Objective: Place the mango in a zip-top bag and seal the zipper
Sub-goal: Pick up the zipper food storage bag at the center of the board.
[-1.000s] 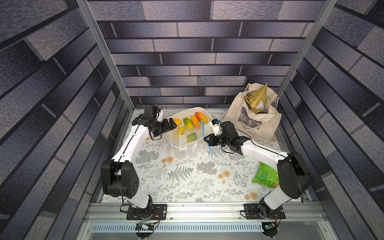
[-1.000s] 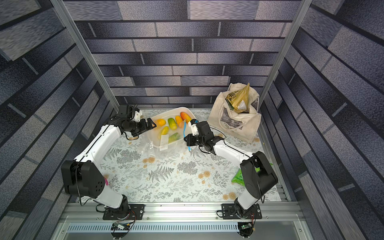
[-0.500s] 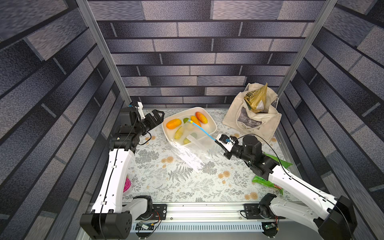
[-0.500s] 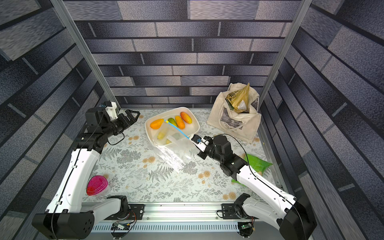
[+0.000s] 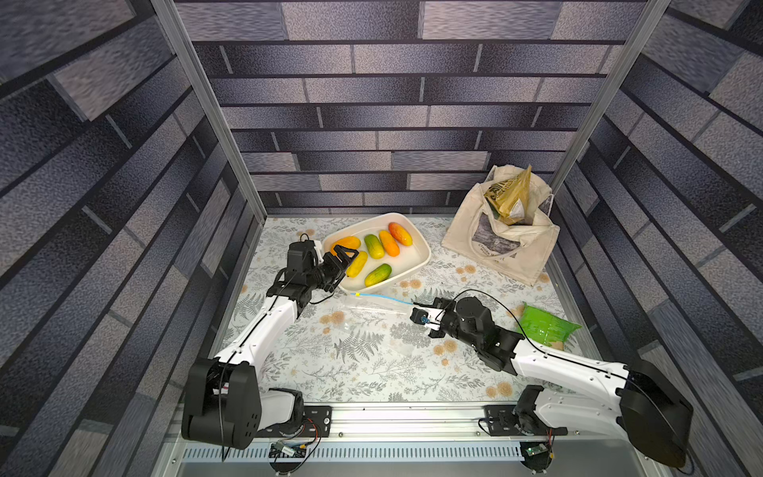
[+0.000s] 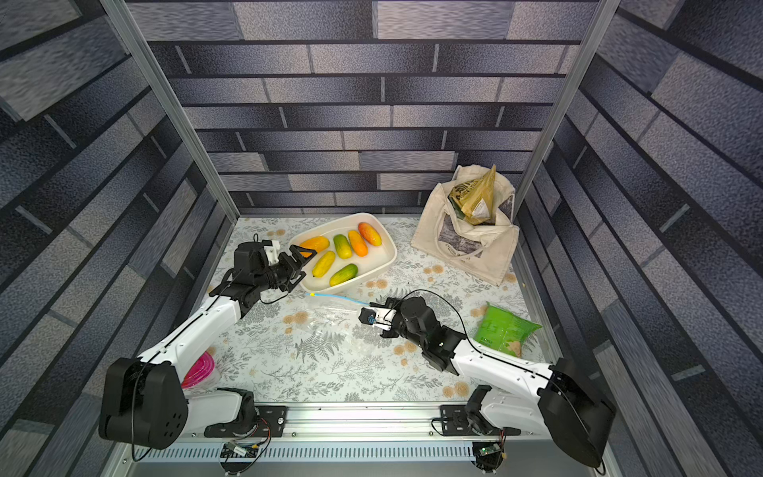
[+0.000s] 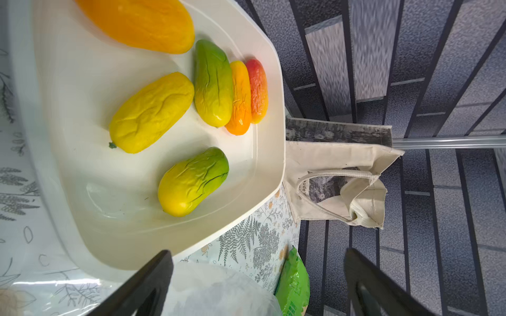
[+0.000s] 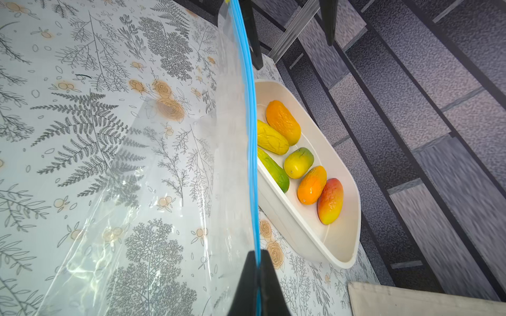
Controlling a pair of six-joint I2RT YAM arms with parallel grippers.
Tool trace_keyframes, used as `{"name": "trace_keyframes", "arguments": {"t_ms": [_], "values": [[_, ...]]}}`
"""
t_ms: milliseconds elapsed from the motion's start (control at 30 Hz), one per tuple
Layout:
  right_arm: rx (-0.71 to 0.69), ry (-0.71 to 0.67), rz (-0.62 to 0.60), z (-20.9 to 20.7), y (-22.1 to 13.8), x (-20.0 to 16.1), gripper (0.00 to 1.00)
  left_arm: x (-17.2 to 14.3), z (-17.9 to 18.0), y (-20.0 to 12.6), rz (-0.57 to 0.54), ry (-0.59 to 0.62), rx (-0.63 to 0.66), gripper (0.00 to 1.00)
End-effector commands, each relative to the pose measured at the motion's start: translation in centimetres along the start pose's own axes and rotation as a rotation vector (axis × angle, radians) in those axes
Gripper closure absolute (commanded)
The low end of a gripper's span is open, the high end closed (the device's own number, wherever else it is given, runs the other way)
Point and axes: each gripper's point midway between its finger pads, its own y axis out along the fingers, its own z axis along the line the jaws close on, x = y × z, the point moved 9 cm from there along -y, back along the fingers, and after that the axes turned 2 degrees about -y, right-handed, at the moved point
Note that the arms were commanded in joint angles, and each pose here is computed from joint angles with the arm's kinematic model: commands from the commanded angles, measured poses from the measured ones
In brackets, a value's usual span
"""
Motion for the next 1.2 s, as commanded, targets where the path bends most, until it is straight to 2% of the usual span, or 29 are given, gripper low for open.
{"name": "trace_keyframes", "arguments": {"t_ms": [0, 133, 233, 367, 667, 800, 867, 1033, 1167], "values": [[-0.114, -0.034, -0.023, -0.6, 0.1, 0.6, 1.00, 0.3, -0.1, -1.0, -0.024, -0.030, -0.083, 0.00], [-0.131, -0.062, -0.010, -0.1, 0.4, 0.3, 1.00, 0.6, 3.1, -3.1, -0.078, -0.056, -0.025, 0.00], [-0.126, -0.075, -0.001, 0.2, 0.5, 0.1, 1.00, 0.4, 4.4, -3.5, -0.066, -0.100, -0.050, 0.00], [-0.118, -0.087, -0.002, 0.8, 0.6, 0.0, 1.00, -0.5, 4.8, -2.8, -0.011, -0.139, -0.078, 0.00], [-0.071, -0.097, 0.028, 2.0, 1.5, -0.2, 1.00, -2.8, 3.7, 0.3, 0.078, -0.103, -0.045, 0.00], [-0.072, -0.092, 0.041, 2.1, 1.6, -0.3, 1.00, -3.1, 4.3, 0.6, 0.094, -0.114, -0.028, 0.10], [-0.075, -0.091, 0.040, 2.1, 1.7, -0.3, 1.00, -3.2, 4.6, 0.6, 0.103, -0.122, -0.024, 0.19], [-0.100, -0.101, 0.058, 1.9, 2.3, -0.4, 1.00, -4.0, 6.2, 0.7, 0.157, -0.182, 0.040, 0.21], [-0.091, -0.119, 0.058, 2.3, 3.2, -0.2, 1.00, -4.5, 6.4, 1.0, 0.175, -0.185, 0.053, 0.31]]}}
